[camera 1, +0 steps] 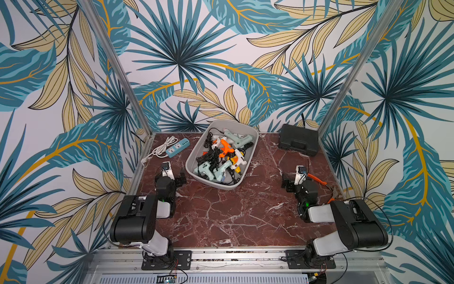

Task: Put the hot melt glue gun into the storage box
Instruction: Reset both arms

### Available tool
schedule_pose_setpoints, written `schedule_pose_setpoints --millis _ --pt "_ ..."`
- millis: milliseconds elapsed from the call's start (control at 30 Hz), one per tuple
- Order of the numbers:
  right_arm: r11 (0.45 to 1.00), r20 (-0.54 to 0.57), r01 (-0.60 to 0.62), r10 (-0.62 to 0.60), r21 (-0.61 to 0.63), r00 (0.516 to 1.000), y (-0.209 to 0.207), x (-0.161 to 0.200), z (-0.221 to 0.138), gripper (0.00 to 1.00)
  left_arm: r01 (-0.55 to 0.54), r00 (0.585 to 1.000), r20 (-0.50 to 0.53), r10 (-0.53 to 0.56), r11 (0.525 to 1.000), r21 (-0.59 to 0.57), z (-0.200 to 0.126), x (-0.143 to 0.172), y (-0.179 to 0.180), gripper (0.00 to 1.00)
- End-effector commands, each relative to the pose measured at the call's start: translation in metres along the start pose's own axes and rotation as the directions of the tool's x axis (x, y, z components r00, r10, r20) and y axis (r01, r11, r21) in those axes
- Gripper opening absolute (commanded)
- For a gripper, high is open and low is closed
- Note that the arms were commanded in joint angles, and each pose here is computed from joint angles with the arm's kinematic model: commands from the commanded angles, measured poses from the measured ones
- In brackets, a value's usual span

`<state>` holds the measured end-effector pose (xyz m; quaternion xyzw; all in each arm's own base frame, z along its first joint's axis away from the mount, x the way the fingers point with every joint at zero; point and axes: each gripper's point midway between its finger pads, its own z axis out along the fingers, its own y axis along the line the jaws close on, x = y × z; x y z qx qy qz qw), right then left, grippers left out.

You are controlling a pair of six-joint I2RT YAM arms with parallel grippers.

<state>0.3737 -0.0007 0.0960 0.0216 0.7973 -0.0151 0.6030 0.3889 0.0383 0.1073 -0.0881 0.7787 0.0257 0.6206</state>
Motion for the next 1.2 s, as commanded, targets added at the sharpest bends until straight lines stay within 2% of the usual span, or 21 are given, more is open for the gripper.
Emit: schedule_pose_setpoints --millis 0,67,200,467,833,1167 --pt "1.0 0.03 -0.013 0.013 0.004 0.999 -0.001 -0.023 0.01 0.99 -0.008 0.999 0.043 0.008 1.0 0.007 0.003 -0.014 -0.001 1.0" --pt "0.992 -0.025 -0.051 0.054 0.115 0.998 -0.019 -0.023 0.021 0.99 -0.009 0.999 0.043 0.009 1.0 0.011 0.003 -0.013 -0.001 1.0" --pt "0.992 -0.027 -0.047 0.051 0.117 0.998 -0.019 -0.022 0.02 0.99 -0.021 0.999 0.032 0.021 0.999 0.026 0.006 -0.013 -0.004 1.0" --pt "0.992 -0.028 -0.046 0.049 0.118 0.998 -0.019 -0.022 0.021 0.99 -0.092 0.996 0.025 0.089 0.974 0.209 0.002 -0.009 -0.037 1.0" --pt "0.992 -0.027 -0.046 0.05 0.117 0.998 -0.019 -0.022 0.021 0.99 -0.093 0.996 0.014 0.092 0.972 0.215 0.004 -0.008 -0.038 1.0" --pt "0.992 -0.028 -0.046 0.049 0.118 0.998 -0.019 -0.022 0.021 0.99 -0.088 0.996 0.011 0.087 0.98 0.177 0.006 -0.009 -0.033 1.0"
